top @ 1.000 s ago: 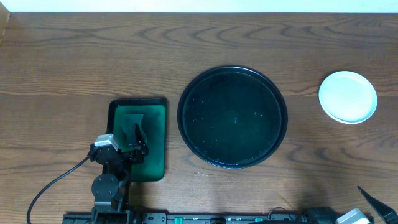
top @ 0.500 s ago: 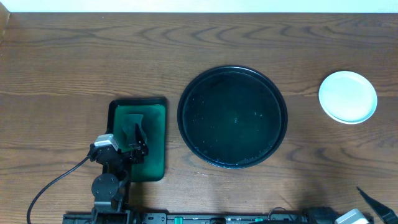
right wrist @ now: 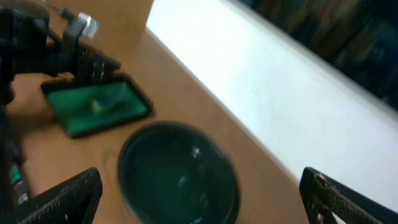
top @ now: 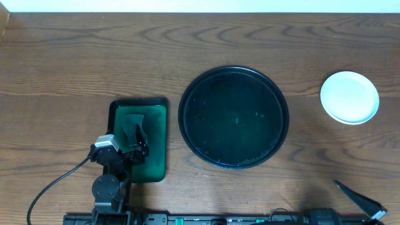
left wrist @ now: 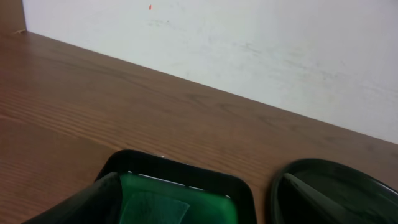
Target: Clean dirty plates on tray and stack at the side
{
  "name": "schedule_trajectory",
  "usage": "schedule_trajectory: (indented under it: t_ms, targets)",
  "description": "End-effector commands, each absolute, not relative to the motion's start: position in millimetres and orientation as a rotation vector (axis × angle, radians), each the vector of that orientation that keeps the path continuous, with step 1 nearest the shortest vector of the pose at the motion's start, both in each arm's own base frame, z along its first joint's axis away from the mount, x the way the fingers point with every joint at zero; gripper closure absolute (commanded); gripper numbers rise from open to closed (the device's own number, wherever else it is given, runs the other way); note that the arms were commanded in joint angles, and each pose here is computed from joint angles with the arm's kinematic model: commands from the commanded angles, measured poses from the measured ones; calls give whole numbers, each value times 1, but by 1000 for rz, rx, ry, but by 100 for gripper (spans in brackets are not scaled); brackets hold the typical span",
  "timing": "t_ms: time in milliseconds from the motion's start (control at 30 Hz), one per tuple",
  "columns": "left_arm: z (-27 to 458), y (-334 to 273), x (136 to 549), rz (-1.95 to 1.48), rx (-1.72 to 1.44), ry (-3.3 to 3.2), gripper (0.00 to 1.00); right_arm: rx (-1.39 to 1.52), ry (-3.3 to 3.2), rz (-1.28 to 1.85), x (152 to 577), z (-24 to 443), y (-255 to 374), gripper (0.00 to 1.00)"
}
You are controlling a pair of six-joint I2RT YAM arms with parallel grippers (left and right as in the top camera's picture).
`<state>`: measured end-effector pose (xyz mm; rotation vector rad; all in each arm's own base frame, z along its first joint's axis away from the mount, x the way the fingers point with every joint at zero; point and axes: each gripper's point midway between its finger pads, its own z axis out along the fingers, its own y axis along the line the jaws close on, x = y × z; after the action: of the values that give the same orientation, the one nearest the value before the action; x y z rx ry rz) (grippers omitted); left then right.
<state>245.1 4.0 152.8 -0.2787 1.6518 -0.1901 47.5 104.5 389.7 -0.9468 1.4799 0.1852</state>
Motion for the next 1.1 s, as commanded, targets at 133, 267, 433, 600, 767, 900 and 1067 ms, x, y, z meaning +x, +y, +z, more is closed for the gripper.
schedule_trajectory:
  t_ms: [133,267,433,600,767,900,1067]
  targets:
    - [136,6,244,-162,-278,1707,20,-952,1218,119,53,392,114,1]
    - [136,6,244,-162,-278,1707,20,-950,1091,62,63,385,116,1]
    - [136,6,244,-162,-278,1707,20,-948,1043,36,86,373,117,1]
    - [136,6,244,-162,-278,1707,20,-942,984,2,109,366,116,1]
    - [136,6,244,-162,-278,1707,20,-951,869,-36,129,357,119,1]
    - [136,6,244,-162,-278,1707,20,-981,768,-49,138,340,125,1]
    - [136,6,244,-162,-278,1707,20,-960,707,-91,151,319,123,1]
